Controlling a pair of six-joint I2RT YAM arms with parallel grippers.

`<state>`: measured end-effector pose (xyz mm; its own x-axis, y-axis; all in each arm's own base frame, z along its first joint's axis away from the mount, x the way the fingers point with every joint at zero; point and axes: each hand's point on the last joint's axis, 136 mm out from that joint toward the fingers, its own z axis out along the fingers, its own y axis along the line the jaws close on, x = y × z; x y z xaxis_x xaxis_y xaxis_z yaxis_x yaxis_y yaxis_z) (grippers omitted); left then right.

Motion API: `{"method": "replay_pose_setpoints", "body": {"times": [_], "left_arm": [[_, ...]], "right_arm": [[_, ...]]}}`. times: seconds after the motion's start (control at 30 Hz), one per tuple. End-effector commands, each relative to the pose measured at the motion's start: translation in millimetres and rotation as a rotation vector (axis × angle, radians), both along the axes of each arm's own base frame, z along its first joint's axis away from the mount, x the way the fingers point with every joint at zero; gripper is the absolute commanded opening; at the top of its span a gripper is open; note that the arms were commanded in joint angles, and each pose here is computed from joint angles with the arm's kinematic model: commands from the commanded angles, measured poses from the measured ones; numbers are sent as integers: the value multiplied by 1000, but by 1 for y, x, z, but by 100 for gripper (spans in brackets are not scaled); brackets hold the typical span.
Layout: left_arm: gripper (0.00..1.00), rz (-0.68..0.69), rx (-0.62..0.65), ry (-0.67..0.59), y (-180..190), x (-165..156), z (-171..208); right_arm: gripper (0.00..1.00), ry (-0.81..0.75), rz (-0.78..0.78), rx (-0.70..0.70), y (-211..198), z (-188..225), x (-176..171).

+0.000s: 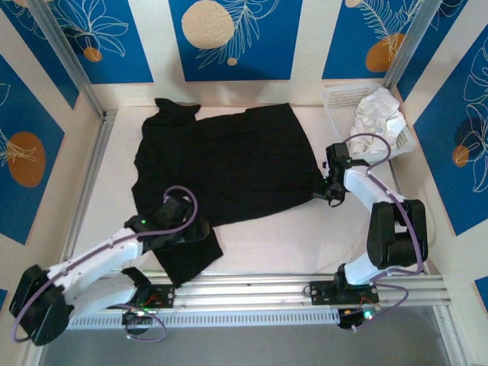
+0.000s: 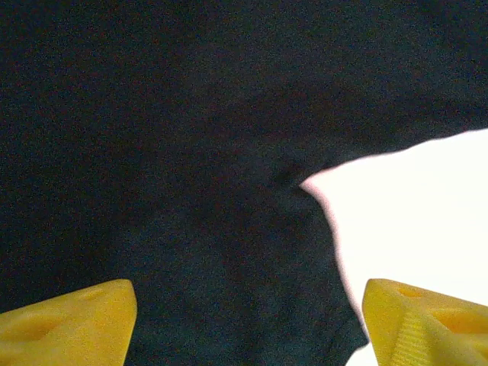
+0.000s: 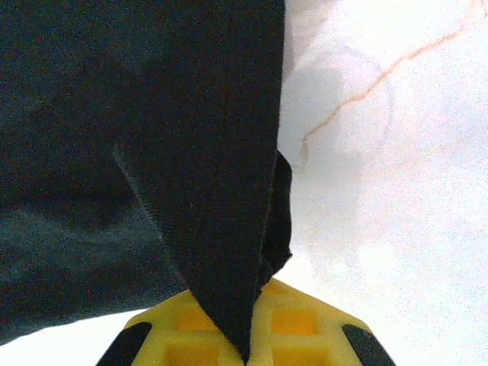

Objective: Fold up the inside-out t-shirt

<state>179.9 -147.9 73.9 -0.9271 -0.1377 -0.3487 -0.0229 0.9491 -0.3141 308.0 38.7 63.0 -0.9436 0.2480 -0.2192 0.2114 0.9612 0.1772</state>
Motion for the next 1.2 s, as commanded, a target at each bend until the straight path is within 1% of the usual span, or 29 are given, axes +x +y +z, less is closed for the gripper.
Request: {"method": "replay_pose_setpoints", "body": {"times": [0.0, 0.03, 0.2, 0.27, 0.43, 0.53, 0.7, 0.8, 0.87, 0.97, 1.07, 1.17], "left_arm": [[75, 182, 183, 199, 52, -47, -12], [72, 194, 201, 238, 55, -55, -11], [67, 215, 305, 439, 73, -97, -11], [65, 214, 326, 501, 77, -109, -15], [62, 200, 282, 605, 61, -120, -40], [56, 182, 257, 602, 52, -117, -54], [38, 160, 239, 590, 49, -115, -70], [27, 164, 232, 549, 52, -110, -72], [20, 164, 223, 505, 52, -104, -69], [1, 169, 198, 463, 54, -98, -63], [0, 188, 151, 422, 54, -91, -50], [0, 216, 93, 358, 56, -81, -26]], "right_arm": [[0, -35, 14, 40, 5, 6, 1], [0, -37, 18, 44, 6, 6, 1], [0, -44, 21, 58, 8, 4, -5], [0, -54, 24, 73, 10, 6, -4], [0, -60, 30, 79, 11, 7, -1], [0, -60, 21, 66, 8, 6, -1], [0, -46, 2, 45, 1, 3, -4], [0, -39, -7, 32, -2, 3, -6], [0, -37, -8, 32, -1, 4, -6], [0, -35, -13, 22, -3, 5, -7], [0, -37, -28, 19, -5, 5, -9], [0, -39, -41, 15, -7, 6, -10]]}}
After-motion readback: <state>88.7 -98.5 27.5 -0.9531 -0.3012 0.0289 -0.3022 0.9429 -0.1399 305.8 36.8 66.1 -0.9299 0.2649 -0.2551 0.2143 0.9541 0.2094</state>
